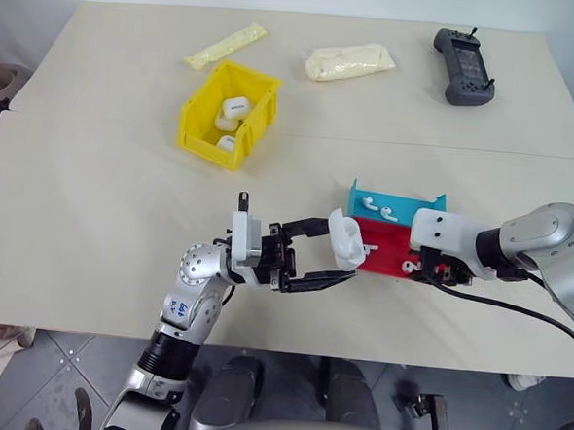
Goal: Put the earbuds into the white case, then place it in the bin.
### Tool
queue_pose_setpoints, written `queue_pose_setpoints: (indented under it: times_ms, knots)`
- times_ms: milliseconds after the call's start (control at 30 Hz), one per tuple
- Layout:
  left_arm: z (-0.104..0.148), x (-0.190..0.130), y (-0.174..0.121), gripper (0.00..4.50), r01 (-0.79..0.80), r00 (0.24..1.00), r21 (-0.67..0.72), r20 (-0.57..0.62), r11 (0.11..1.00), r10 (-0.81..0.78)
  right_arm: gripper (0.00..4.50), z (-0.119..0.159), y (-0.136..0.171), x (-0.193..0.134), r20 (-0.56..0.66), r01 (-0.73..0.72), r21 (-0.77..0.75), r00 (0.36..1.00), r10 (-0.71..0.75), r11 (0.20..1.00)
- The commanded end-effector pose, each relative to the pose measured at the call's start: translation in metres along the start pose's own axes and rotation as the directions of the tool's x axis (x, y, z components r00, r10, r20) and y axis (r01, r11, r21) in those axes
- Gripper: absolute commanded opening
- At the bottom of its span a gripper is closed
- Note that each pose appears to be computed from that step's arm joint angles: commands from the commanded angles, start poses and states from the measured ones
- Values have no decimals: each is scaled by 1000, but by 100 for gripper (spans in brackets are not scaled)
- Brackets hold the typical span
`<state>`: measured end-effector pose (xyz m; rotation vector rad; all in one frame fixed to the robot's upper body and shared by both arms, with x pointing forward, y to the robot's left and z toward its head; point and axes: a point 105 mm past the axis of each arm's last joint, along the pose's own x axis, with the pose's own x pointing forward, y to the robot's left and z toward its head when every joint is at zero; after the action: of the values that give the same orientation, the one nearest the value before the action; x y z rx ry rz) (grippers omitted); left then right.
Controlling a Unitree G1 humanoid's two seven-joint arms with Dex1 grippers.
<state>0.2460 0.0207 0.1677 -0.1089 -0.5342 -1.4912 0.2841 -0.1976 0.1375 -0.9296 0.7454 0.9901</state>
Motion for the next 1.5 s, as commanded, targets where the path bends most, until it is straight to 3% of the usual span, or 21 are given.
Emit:
queue_pose_setpoints:
  times_ms: [33, 333, 433, 533, 733, 1000, 1067, 1133, 1200, 1300, 1500]
  knots:
    - [10, 4, -4, 271, 25, 999, 38, 21, 999, -26, 219, 3, -2, -1, 2, 10, -27, 1000, -10, 1000]
    - [10, 4, -2, 271, 25, 1000, 43, 18, 999, -26, 219, 2, 1, 4, -2, -7, -27, 1000, 7, 1000]
    - [10, 4, -2, 271, 22, 1000, 45, 18, 999, -23, 160, 2, 2, 5, -5, -13, -28, 1000, 13, 1000]
    - [10, 4, -2, 271, 19, 1000, 44, 19, 999, -20, 61, 1, 2, 6, -7, -12, -32, 1000, 12, 999]
    - [8, -3, -1, 271, 30, 999, 45, 8, 999, -31, 49, 6, 2, -1, 25, 11, -22, 1000, -10, 1000]
    - [15, 1, 12, 271, 50, 998, 85, 22, 995, -52, 49, 17, -10, -43, 323, 104, 202, 932, -166, 974]
    - [13, 6, 11, 271, 81, 996, 53, 17, 995, -82, 49, 33, -5, -55, 561, 67, 248, 804, -200, 966]
    - [12, 6, 9, 271, 106, 994, 42, 12, 994, -106, 49, 48, -2, -70, 738, 39, 304, 622, -261, 952]
    - [12, 6, 10, 271, 109, 994, 30, 19, 994, -109, 49, 52, 6, -71, 792, 18, 332, 538, -289, 943]
    - [11, 8, 11, 271, 117, 993, 13, 23, 993, -117, 49, 63, 11, -83, 870, 9, 372, 344, -353, 928]
    - [15, 8, 18, 271, 112, 993, -6, 33, 994, -112, 49, 84, 27, -86, 908, -91, 399, 181, -378, 913]
